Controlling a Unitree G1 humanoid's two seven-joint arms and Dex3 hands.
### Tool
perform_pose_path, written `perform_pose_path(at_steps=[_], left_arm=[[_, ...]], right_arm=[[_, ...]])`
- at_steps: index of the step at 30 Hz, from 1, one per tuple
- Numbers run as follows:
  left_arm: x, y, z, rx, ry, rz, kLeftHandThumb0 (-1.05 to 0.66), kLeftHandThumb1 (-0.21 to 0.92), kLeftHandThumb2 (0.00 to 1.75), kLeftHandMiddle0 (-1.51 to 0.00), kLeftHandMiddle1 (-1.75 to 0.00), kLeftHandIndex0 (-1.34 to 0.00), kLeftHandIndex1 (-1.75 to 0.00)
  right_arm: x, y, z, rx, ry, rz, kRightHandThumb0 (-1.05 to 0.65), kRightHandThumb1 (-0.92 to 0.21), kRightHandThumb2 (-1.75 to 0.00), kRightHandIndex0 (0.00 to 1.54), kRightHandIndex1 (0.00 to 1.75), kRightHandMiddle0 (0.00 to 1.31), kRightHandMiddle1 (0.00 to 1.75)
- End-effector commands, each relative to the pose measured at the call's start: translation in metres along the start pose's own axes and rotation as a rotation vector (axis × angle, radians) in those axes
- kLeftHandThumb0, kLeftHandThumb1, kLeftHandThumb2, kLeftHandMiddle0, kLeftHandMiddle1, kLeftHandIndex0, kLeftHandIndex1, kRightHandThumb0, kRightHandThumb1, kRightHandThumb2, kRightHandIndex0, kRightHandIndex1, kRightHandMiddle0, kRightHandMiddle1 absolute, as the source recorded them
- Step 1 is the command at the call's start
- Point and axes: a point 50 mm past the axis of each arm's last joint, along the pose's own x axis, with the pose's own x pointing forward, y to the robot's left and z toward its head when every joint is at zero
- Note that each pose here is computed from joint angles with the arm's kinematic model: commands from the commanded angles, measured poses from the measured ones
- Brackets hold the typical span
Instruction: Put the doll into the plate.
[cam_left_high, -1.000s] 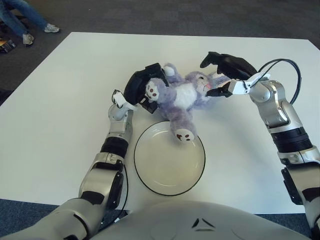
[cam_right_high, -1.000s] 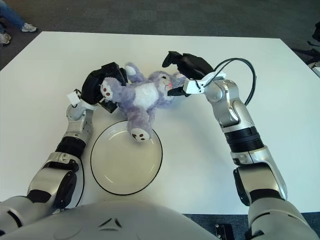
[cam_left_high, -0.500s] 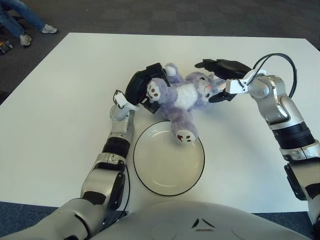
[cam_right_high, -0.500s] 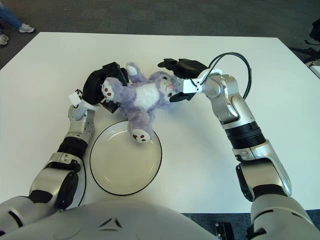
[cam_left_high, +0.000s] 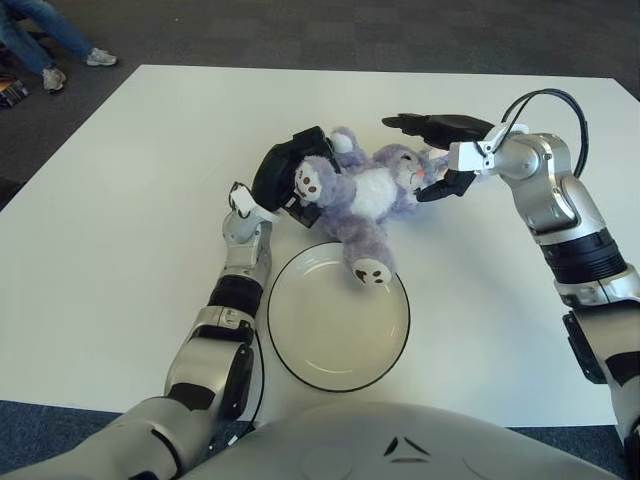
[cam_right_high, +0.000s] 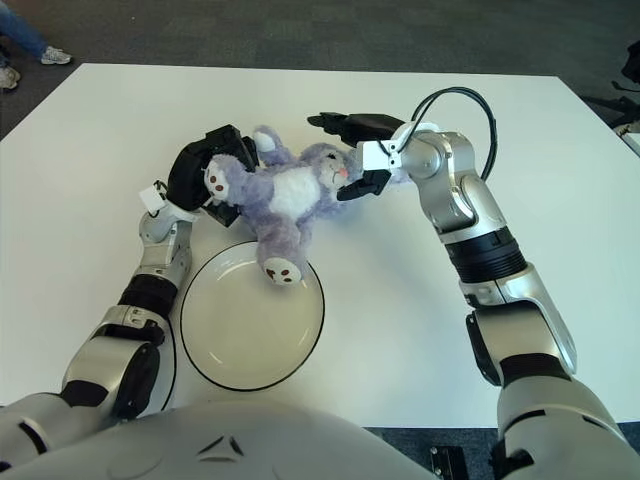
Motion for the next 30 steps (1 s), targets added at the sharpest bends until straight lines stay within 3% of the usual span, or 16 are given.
perform_pose_path(at_steps=[1,7,13,18,26,30], left_arm=[[0.001,0.002,0.000,0.004,0.000,-0.003,-0.01,0.07,1.50,-0.77,-1.75,-0.76,-1.42],[0.001,0.003,-0.001,0.000,0.011,0.003,-0.01,0.06,1.49,-0.77,-1.75,-0.78,-1.40],[0.002,0.002,-0.001,0.001,0.007,0.007,-0.01,0.07,1.49,-0.76,-1.75,-0.78,-1.40],[0.002,0.002,-0.001,0.003,0.006,0.007,-0.01,0.07,1.48,-0.75,-1.75,-0.77,-1.42],[0.003,0.001,-0.001,-0.025,0.004,0.023,-0.01,0.09,1.50,-0.75,-1.75,-0.72,-1.49],[0.003,0.000,-0.001,-0.036,0.005,0.026,-0.01,0.09,1.50,-0.75,-1.75,-0.70,-1.52]], right_arm=[[0.003,-0.004,0.007,-0.013,-0.014,0.010,-0.66,-0.25,-0.91,0.00,0.01,0.00,0.06],[0.012,-0.001,0.014,-0.055,-0.027,0.034,-0.72,-0.36,-0.83,0.03,0.01,0.00,0.01],[0.018,0.007,0.015,-0.053,-0.043,0.028,-0.66,-0.41,-0.81,0.10,0.05,0.01,0.01],[0.023,0.015,0.014,-0.017,-0.056,0.035,-0.61,-0.49,-0.79,0.17,0.10,0.00,0.11],[0.026,0.029,0.013,-0.006,-0.060,0.059,-0.57,-0.49,-0.80,0.24,0.15,0.00,0.14],[0.032,0.039,0.011,-0.008,-0.037,0.097,-0.63,-0.54,-0.75,0.25,0.18,0.00,0.13]])
